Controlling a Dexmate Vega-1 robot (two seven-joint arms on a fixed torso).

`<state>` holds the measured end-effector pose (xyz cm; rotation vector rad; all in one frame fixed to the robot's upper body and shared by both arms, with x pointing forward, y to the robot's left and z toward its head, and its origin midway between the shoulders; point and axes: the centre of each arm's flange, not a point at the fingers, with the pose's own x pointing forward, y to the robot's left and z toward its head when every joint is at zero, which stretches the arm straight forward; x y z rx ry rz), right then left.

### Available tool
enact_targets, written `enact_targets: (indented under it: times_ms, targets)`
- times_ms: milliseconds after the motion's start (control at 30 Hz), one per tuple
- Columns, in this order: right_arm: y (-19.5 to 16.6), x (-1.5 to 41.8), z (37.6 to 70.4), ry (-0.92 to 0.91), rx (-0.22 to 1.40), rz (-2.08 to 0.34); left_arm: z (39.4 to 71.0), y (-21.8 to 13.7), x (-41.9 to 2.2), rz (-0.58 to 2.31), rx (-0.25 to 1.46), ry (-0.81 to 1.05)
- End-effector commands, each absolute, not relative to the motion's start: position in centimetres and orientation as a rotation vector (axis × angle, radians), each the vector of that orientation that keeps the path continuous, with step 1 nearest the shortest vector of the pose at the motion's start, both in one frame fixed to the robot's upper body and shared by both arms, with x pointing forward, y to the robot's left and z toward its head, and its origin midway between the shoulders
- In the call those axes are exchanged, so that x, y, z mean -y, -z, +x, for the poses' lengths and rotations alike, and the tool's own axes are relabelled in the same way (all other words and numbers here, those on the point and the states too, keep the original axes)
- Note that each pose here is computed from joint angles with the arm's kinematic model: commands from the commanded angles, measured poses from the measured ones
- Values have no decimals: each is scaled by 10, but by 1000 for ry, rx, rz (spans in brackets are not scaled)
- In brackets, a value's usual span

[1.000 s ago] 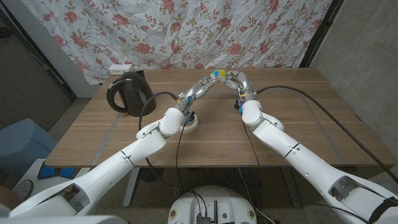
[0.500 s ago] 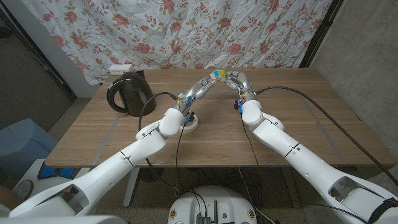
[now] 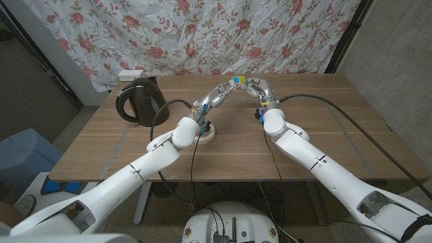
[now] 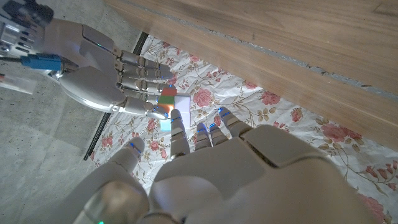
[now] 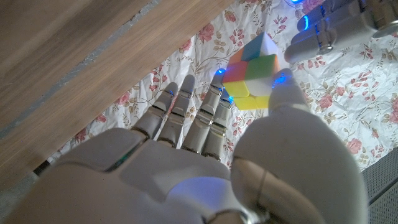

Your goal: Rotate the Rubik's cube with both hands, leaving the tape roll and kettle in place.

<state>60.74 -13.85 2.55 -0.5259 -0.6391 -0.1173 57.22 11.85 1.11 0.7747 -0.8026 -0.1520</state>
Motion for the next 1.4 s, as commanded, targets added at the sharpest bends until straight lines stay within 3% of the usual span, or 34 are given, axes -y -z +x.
enact_targets:
  times_ms: [33, 1400]
  targets:
    - [-24, 144, 608, 115, 629, -537, 569, -18, -120, 783, 816, 142]
    - [-25, 149, 608, 80, 622, -555, 563, -31, -154, 739, 825, 40]
